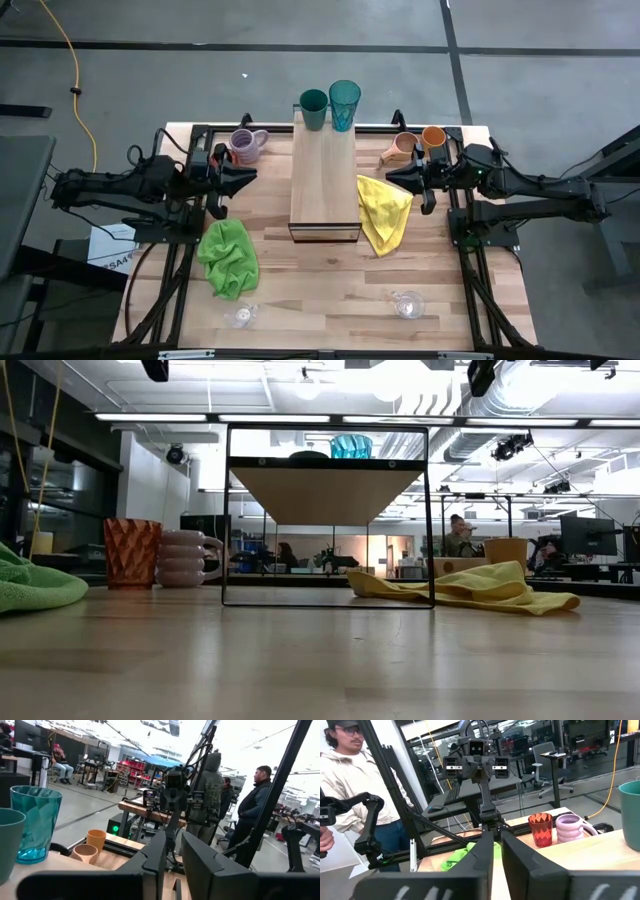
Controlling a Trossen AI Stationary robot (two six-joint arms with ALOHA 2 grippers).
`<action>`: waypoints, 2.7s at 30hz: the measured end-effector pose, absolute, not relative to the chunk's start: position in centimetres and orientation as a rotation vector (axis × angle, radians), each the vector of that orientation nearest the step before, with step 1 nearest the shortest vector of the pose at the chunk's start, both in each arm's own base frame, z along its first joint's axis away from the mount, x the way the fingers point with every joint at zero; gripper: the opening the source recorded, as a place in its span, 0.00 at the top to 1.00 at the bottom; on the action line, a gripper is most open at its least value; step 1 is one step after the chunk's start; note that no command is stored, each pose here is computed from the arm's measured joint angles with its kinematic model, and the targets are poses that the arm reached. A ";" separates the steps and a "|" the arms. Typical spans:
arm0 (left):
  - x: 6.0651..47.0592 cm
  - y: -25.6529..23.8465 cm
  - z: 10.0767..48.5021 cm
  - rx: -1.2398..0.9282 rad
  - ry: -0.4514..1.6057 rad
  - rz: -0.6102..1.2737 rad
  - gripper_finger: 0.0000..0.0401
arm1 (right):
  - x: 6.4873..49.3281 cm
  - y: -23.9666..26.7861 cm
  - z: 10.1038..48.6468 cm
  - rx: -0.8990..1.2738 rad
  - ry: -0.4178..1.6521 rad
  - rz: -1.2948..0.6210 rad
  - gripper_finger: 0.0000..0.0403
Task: Stack small to large cups/mugs on shelf
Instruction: Put the red cup on the shelf
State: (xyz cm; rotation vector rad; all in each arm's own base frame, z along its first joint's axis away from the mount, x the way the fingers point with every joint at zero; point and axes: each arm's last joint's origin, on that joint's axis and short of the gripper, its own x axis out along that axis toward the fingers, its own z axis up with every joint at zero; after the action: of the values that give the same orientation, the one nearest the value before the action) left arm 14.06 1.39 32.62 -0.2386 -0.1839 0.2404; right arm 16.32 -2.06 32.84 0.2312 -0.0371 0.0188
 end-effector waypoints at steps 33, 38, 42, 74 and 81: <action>15.2 1.6 32.3 -0.243 -0.138 0.296 0.52 | 16.3 -2.2 33.4 0.207 -0.097 -0.035 0.64; 15.2 2.1 33.6 -0.271 0.015 0.499 0.52 | 16.3 -2.2 33.3 0.207 -0.096 -0.035 0.64; 15.3 2.6 35.4 -0.310 0.150 0.661 0.52 | 16.3 -2.2 33.3 0.207 -0.096 -0.035 0.64; 16.4 15.7 26.2 -0.746 1.335 1.187 0.52 | 16.3 -2.2 32.9 0.219 -0.055 -0.038 0.64; 17.3 16.4 24.7 -0.742 1.413 1.161 0.52 | 16.3 -2.2 32.9 0.210 -0.047 -0.039 0.64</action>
State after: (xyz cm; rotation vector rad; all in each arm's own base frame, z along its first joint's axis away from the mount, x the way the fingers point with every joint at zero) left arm 17.26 16.40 24.68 -0.7421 1.4130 1.1609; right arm 16.31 -2.23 32.87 0.2103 -0.0472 -0.0395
